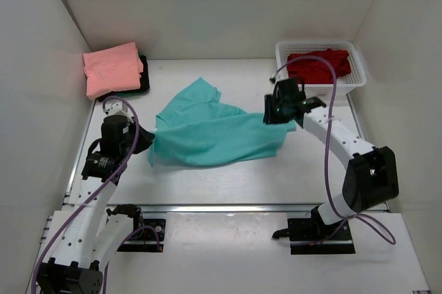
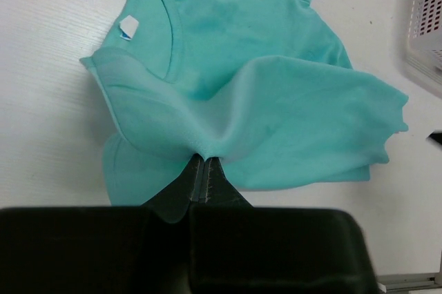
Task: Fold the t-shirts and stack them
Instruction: Flatten out the tshirt
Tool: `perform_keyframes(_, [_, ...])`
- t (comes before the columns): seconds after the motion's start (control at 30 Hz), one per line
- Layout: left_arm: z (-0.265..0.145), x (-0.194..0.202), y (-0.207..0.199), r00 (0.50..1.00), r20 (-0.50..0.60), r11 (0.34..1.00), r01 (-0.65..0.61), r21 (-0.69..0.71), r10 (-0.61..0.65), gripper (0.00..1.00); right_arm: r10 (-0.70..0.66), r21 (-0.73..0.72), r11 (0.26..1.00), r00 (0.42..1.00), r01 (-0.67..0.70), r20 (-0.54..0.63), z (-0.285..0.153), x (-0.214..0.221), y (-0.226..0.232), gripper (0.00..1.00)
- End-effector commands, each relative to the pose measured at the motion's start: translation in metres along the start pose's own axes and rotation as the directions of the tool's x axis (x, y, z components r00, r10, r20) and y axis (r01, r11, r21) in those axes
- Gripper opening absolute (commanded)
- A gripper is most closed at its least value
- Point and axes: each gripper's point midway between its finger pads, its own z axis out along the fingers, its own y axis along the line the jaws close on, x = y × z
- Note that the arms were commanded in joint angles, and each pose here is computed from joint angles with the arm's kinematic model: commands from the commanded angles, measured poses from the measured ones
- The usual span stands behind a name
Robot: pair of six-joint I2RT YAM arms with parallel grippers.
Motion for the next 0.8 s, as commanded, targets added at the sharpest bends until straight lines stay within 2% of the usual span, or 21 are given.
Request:
perform_keyframes(0.0, [-0.001, 0.006, 0.001, 1.0, -0.013, 1.0, -0.006, 0.011, 0.007, 0.0, 0.064, -0.068, 0.996, 0.998, -0.065, -0.018, -0.003, 0.042, 0.022, 0.28])
perform_keyframes(0.07, [0.002, 0.009, 0.002, 1.0, -0.019, 1.0, -0.008, 0.012, 0.008, 0.0, 0.074, -0.043, 0.996, 0.994, -0.078, -0.08, 0.006, 0.083, 0.015, 0.27])
perform_keyframes(0.17, [0.003, 0.013, 0.0, 0.999, -0.037, 1.0, -0.013, 0.018, 0.013, 0.0, 0.089, -0.02, 0.996, 0.986, -0.092, -0.141, 0.018, 0.117, 0.001, 0.26])
perform_keyframes(0.3, [0.004, 0.016, 0.002, 0.999, -0.046, 1.0, -0.026, 0.014, 0.026, 0.0, 0.078, 0.0, 0.997, 0.978, -0.079, -0.194, 0.037, 0.135, -0.008, 0.29])
perform_keyframes(0.43, [0.004, 0.017, 0.001, 0.998, -0.054, 0.999, -0.035, 0.015, 0.036, 0.0, 0.093, -0.002, 0.996, 0.979, -0.095, -0.184, 0.051, 0.13, -0.008, 0.32])
perform_keyframes(0.53, [0.003, 0.015, -0.001, 0.998, -0.044, 0.999, -0.041, 0.02, 0.042, 0.0, 0.09, -0.014, 0.995, 0.969, -0.096, -0.229, 0.064, 0.134, -0.006, 0.38])
perform_keyframes(0.6, [0.004, 0.015, 0.0, 0.998, -0.047, 0.999, -0.045, 0.014, 0.046, 0.0, 0.059, -0.038, 0.997, 0.958, -0.072, -0.28, 0.073, 0.141, 0.001, 0.25])
perform_keyframes(0.63, [0.003, 0.015, -0.001, 0.998, -0.045, 0.999, -0.051, 0.02, 0.052, 0.0, 0.055, -0.043, 0.996, 0.948, -0.072, -0.313, 0.071, 0.146, 0.003, 0.08])
perform_keyframes(0.67, [0.003, 0.015, 0.001, 0.997, -0.046, 0.998, -0.055, 0.01, 0.056, 0.0, 0.038, -0.048, 0.997, 0.942, -0.057, -0.334, 0.068, 0.145, 0.006, 0.0])
perform_keyframes(0.77, [-0.002, 0.005, -0.004, 0.998, -0.018, 0.998, -0.068, 0.018, 0.068, 0.0, 0.017, -0.04, 0.999, 0.949, -0.031, -0.315, 0.039, 0.123, 0.012, 0.0])
